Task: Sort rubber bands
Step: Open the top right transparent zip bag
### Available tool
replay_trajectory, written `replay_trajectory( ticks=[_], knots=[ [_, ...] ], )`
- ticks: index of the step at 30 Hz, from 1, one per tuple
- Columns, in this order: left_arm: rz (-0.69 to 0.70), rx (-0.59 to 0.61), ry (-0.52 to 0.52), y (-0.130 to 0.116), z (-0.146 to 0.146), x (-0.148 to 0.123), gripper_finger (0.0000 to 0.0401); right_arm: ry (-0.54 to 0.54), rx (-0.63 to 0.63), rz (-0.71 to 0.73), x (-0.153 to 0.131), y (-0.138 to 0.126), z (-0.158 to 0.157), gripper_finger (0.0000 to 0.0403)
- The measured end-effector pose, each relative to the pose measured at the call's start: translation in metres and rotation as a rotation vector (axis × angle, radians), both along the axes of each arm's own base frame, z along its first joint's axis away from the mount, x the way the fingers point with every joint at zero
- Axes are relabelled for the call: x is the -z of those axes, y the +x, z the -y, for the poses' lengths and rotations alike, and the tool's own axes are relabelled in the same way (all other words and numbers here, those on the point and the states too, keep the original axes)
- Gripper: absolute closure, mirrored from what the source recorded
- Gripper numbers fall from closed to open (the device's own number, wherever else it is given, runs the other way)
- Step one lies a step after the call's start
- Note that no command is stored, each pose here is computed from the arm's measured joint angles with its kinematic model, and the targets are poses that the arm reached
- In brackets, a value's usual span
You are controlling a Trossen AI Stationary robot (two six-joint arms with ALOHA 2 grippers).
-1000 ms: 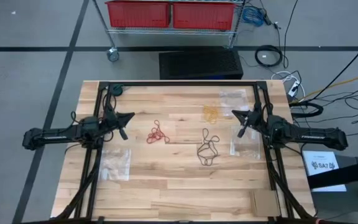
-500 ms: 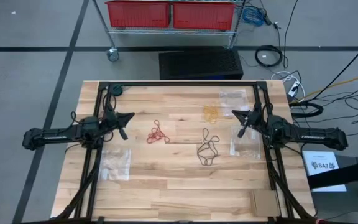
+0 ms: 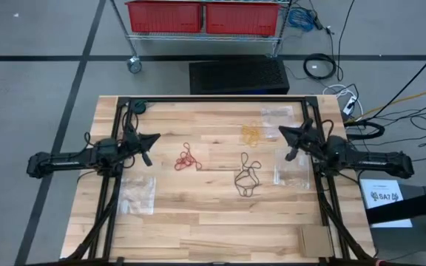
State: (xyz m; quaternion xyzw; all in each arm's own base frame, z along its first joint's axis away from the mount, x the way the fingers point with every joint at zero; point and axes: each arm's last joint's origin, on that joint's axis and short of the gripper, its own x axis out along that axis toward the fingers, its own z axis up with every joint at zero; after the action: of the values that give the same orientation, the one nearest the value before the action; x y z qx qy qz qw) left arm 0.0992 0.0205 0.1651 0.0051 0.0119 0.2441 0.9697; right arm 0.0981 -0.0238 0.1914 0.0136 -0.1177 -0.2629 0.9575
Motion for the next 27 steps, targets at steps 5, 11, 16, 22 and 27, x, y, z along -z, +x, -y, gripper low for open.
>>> replay_trajectory(
  ticks=[5,11,16,22,27],
  knots=[
    [0.0,0.0,0.0,0.0,0.0,0.0,0.0393,0.09,-0.028,0.12,-0.006,-0.002,0.0,0.0403],
    [0.0,0.0,0.0,0.0,0.0,0.0,0.0393,0.274,-0.03,-0.067,0.02,0.006,0.001,0.0403],
    [0.0,0.0,0.0,0.0,0.0,0.0,0.0393,0.309,0.086,-0.294,0.042,0.012,0.004,0.0403],
    [0.0,0.0,0.0,0.0,0.0,0.0,0.0393,0.235,0.104,-0.523,0.041,0.027,0.006,0.0403],
    [0.0,0.0,0.0,0.0,0.0,0.0,0.0393,0.223,0.153,-0.791,0.032,0.045,0.014,0.0399]
  ],
)
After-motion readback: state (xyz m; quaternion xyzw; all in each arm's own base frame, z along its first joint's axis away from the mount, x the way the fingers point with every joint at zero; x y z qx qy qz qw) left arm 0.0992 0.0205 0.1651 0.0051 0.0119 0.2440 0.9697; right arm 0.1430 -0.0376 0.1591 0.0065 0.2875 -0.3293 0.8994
